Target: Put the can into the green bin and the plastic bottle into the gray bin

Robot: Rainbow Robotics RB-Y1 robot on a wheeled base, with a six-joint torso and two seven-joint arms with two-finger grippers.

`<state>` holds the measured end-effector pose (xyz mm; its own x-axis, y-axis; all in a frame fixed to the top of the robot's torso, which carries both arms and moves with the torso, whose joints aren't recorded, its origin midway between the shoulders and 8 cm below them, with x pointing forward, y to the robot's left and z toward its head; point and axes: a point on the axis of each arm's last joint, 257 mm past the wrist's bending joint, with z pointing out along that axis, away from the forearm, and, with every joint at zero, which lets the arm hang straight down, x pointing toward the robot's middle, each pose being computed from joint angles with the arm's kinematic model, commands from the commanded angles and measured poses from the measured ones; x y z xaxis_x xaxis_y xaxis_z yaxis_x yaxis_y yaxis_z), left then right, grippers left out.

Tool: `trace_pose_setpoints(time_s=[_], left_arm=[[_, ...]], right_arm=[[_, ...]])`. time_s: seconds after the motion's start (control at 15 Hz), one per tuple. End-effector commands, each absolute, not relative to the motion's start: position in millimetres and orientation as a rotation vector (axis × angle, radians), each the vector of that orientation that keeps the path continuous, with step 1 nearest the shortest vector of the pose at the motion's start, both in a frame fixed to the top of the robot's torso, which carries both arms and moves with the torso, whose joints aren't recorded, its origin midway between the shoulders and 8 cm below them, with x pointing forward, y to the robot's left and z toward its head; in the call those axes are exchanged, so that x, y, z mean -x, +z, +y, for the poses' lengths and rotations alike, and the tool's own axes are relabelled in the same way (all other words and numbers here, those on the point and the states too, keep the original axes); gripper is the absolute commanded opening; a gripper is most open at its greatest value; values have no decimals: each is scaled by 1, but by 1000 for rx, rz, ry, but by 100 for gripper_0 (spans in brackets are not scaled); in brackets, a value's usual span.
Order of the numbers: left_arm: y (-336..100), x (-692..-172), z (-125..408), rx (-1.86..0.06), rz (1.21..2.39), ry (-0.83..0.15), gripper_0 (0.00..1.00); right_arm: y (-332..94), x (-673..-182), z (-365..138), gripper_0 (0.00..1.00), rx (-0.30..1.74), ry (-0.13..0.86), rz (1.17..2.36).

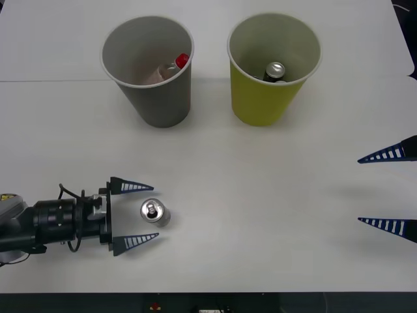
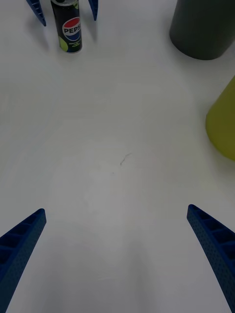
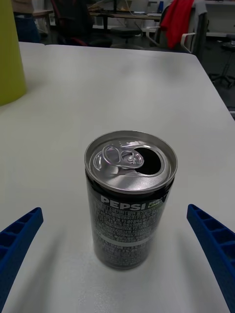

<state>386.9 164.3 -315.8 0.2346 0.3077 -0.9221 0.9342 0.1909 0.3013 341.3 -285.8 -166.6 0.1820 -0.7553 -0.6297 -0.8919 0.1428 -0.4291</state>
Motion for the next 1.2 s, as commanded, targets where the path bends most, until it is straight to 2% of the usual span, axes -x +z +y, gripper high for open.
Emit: trace_pose_setpoints(time_s=[0.07, 0.4, 0.47, 0.53, 0.6, 1.2], left_arm=[[-321, -387, 151, -1331, 1305, -690, 100], [-322, -394, 137, -1314, 1303, -685, 100], [-323, -394, 137, -1314, 1304, -683, 75], [-322, -395, 136, -1309, 1305, -683, 11], [-322, -396, 136, -1308, 1307, -681, 0], [-321, -398, 137, -1299, 1318, -687, 0]], right_arm=[[-167, -341, -286, 100, 1634, 209, 1596], [-167, -341, -286, 100, 1634, 209, 1596], [-167, -341, -286, 100, 1634, 209, 1596], [-167, -341, -286, 100, 1634, 209, 1596], [-167, -341, -286, 100, 1634, 209, 1596], [-167, -341, -286, 100, 1634, 209, 1596]])
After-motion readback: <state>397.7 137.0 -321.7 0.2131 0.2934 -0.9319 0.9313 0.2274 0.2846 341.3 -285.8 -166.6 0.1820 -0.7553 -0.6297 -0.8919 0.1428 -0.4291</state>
